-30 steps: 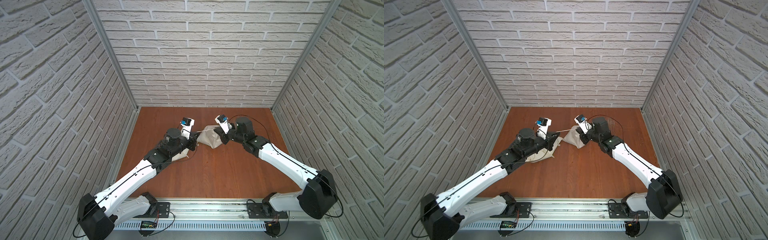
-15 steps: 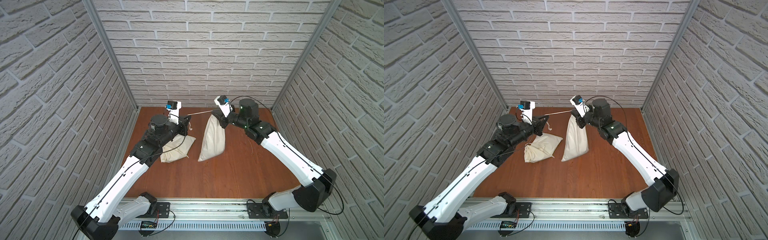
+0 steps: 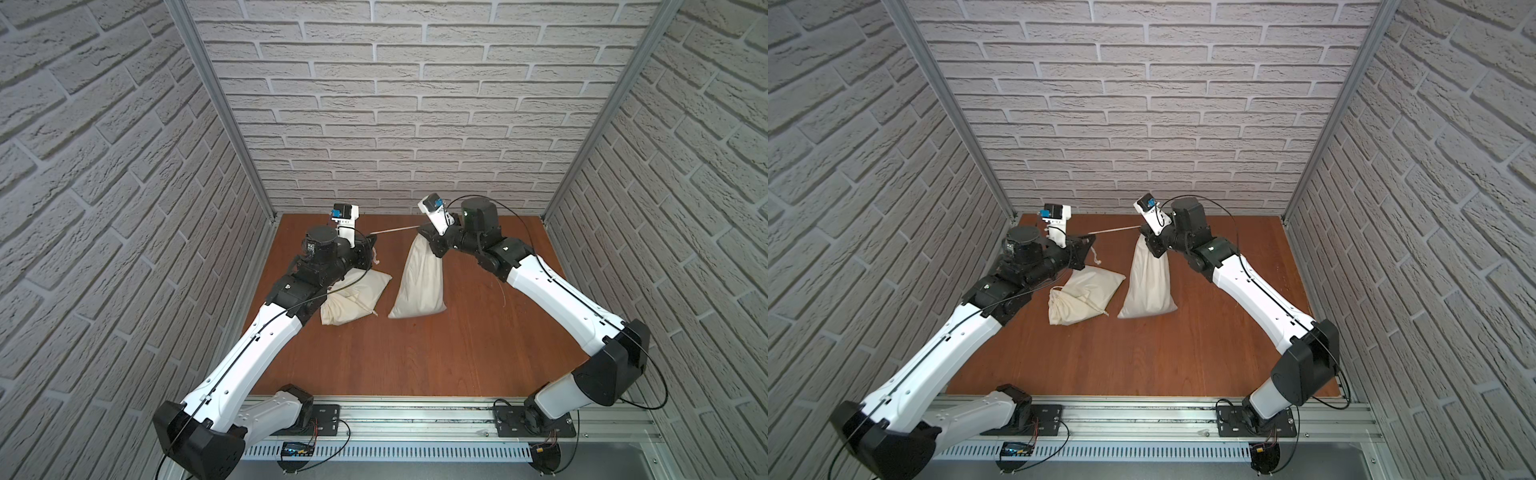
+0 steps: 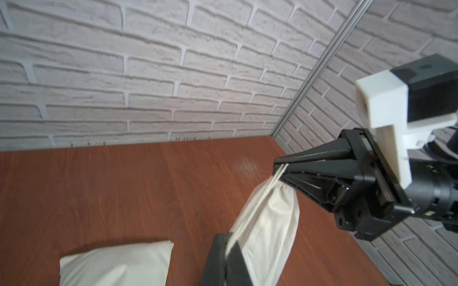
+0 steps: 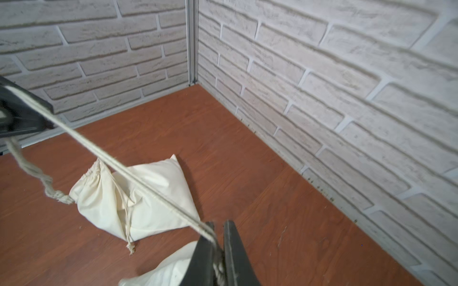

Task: Close the soil bag
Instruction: Frap the soil bag at the center of the board, then place the soil bag at the center of the board.

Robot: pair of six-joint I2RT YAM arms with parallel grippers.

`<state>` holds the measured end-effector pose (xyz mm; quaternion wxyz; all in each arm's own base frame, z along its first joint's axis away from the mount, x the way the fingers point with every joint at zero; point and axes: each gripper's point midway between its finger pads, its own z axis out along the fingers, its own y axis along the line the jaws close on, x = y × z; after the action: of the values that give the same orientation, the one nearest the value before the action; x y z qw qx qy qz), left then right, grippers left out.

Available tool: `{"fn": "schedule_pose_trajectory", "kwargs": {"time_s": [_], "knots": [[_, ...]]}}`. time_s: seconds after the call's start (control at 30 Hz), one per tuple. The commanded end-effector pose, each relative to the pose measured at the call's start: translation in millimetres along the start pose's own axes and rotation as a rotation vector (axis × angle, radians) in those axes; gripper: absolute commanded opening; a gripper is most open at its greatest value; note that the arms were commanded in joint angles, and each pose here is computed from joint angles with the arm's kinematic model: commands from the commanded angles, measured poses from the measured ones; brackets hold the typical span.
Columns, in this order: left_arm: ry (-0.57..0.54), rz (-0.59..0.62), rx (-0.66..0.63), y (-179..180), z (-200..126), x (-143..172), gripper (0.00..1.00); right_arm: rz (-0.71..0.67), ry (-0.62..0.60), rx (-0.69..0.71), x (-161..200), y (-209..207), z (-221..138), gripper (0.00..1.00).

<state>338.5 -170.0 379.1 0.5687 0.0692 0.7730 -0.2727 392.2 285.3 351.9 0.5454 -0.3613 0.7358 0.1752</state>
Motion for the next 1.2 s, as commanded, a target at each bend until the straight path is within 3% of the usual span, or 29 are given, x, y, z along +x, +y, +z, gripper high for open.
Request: {"fn": "schedule_pose_trajectory", "kwargs": {"time_s": [0.0, 0.07, 0.2, 0.37, 0.63, 0.77, 0.87, 1.07, 1.17], "knots": [[-0.382, -0.022, -0.337, 55, -84, -103, 0.00, 0.075, 0.392, 0.823, 90, -175, -100, 0.11], [-0.374, -0.031, -0.339, 57, -82, -96, 0.00, 0.081, 0.407, 0.834, 99, -176, -102, 0.12], [-0.294, -0.080, -0.358, 75, -59, -56, 0.00, 0.151, 0.506, 0.824, 164, -173, -88, 0.11], [-0.114, -0.153, -0.390, 104, -17, 37, 0.00, 0.303, 0.553, 0.706, 243, -135, -67, 0.09], [0.106, -0.182, -0.507, 135, 13, 157, 0.00, 0.436, 0.574, 0.707, 302, -102, -85, 0.11], [0.124, -0.170, -0.521, 136, 12, 175, 0.00, 0.475, 0.523, 0.642, 308, -81, -93, 0.10], [0.124, -0.094, -0.526, 122, 12, 174, 0.00, 0.489, 0.404, 0.594, 285, -70, -106, 0.12], [0.072, -0.103, -0.498, 117, 10, 176, 0.00, 0.464, 0.267, 0.542, 260, -49, -144, 0.28], [0.060, -0.084, -0.550, 125, 9, 175, 0.03, 0.455, 0.220, 0.615, 258, -53, -167, 0.44]]}}
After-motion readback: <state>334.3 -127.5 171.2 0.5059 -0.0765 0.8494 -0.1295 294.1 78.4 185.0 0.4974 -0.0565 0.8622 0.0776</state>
